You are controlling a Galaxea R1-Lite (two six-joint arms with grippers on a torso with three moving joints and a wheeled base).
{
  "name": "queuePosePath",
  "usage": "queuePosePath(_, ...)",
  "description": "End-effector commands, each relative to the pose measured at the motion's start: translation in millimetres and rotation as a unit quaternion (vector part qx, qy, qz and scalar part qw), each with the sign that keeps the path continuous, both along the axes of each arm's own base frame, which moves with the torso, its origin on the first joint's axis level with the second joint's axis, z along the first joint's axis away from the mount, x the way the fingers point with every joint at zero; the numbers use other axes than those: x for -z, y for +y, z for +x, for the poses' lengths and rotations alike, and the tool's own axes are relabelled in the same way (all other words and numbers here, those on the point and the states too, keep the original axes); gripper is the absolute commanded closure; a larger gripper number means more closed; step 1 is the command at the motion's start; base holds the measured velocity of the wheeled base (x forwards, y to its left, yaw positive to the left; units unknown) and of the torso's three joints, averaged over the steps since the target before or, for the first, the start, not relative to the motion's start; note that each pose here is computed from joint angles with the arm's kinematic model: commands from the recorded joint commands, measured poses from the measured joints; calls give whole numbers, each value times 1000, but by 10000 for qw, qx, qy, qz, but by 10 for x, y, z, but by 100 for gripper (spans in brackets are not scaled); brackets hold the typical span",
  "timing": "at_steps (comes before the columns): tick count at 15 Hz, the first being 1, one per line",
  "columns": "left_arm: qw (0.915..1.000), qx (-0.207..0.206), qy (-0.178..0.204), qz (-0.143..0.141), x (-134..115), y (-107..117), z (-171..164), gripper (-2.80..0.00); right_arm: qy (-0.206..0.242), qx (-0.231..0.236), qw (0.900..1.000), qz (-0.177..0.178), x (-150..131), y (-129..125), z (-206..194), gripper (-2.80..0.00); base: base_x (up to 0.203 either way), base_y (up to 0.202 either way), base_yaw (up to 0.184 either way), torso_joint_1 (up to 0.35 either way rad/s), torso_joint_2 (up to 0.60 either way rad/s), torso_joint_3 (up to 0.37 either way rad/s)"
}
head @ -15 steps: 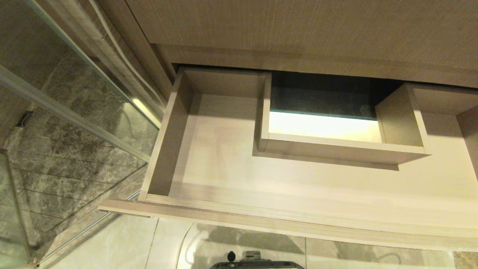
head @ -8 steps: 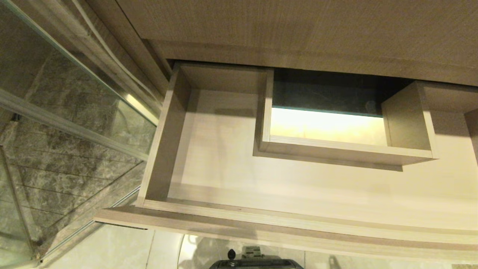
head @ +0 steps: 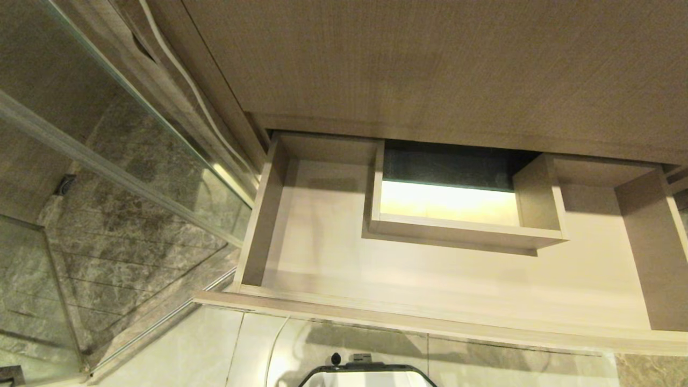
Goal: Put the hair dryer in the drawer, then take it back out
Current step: Pick up the hairdryer
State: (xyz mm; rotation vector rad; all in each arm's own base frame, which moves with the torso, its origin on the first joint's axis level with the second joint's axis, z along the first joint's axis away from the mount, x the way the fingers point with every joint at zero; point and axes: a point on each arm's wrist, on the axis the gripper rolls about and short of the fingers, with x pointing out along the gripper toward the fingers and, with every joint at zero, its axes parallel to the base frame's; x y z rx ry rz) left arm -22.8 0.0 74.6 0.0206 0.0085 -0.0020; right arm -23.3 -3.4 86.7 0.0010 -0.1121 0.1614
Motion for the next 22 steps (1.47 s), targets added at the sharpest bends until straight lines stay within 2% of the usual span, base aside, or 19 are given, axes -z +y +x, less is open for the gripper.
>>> queuePosePath(1, 10000, 1, 7, -4, 2, 0, 0, 0, 6, -3, 10000, -4, 120, 0, 3, 0, 0, 0, 0, 46, -467, -214)
queuePosePath(17, 10000, -2, 3, -11, 3, 0, 1, 0, 6, -3, 10000, -4, 120, 0, 3, 0, 0, 0, 0, 297, -520, -248)
queuePosePath(22, 10000, 3, -2, -11, 0, 0, 0, 0, 6, -3, 10000, -4, 120, 0, 3, 0, 0, -8, 152, 289, -570, -274)
